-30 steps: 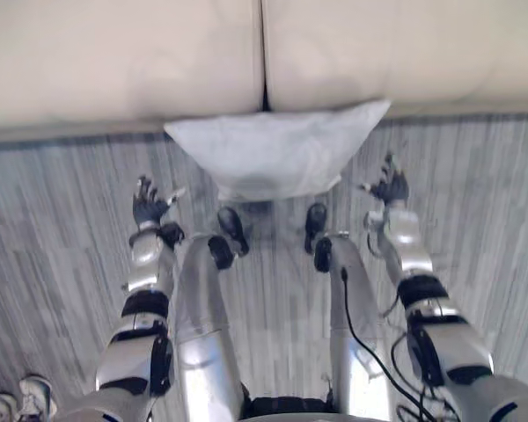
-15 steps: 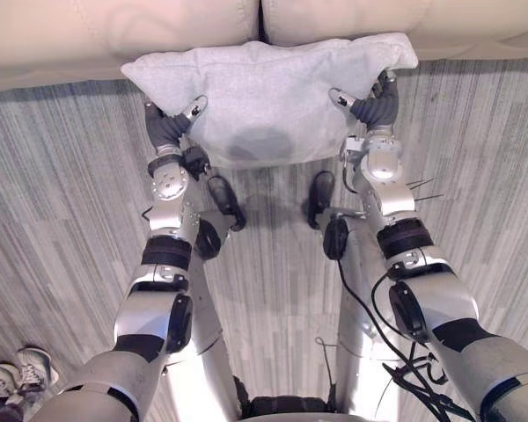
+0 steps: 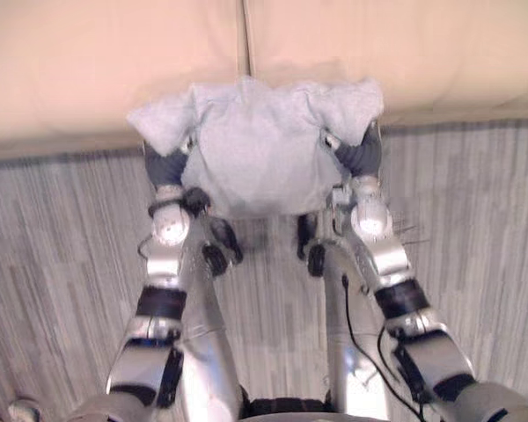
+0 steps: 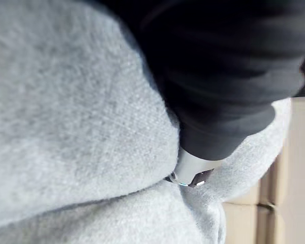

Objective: Pick up cushions and gather them together orderly.

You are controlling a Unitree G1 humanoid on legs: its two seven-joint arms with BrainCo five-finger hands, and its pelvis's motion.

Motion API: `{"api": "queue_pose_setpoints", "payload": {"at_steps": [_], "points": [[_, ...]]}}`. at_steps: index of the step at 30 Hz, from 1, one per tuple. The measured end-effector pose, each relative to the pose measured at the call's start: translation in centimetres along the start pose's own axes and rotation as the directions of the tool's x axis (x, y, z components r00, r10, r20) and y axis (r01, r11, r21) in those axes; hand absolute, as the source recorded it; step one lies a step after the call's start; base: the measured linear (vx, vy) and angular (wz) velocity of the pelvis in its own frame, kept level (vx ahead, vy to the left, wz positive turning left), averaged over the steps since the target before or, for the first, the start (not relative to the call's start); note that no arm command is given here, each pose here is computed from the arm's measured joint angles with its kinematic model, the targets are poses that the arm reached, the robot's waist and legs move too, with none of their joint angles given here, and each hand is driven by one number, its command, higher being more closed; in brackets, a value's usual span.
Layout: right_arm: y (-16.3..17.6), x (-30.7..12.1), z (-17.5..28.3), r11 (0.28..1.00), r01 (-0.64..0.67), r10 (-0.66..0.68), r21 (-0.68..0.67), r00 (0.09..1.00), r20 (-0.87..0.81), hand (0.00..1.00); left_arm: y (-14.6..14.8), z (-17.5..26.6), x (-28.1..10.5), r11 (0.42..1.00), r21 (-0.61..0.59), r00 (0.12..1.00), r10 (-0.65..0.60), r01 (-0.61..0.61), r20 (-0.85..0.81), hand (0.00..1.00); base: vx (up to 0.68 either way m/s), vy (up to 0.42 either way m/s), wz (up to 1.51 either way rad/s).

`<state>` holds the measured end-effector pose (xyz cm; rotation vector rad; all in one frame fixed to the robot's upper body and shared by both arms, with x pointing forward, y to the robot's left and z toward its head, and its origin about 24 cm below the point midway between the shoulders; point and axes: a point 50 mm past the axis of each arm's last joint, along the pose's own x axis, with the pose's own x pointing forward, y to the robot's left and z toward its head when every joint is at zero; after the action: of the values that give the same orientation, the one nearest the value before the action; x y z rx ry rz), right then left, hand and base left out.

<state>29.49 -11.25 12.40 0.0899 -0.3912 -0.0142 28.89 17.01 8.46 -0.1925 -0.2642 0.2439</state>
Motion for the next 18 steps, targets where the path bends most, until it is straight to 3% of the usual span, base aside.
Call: {"api": "queue_pose_setpoints", "payload": {"at_steps": [8, 18], "points": [[-1.5, -5.4, -3.7, 0.990, -0.115, 0.100, -0.077, 0.979, -0.180, 1.00, 3.3, -4.6, -6.8, 0.988, 0.134, 0.972, -0.044, 0.077, -0.233, 1.00, 0.24, 0.043, 0.10], [-1.5, -6.7, -4.8, 0.975, -0.205, 0.178, -0.086, 0.952, -0.249, 1.00, 4.6, -5.3, -8.8, 0.979, 0.172, 0.954, -0.050, 0.105, -0.297, 1.00, 0.06, 0.017, -0.16]]}}
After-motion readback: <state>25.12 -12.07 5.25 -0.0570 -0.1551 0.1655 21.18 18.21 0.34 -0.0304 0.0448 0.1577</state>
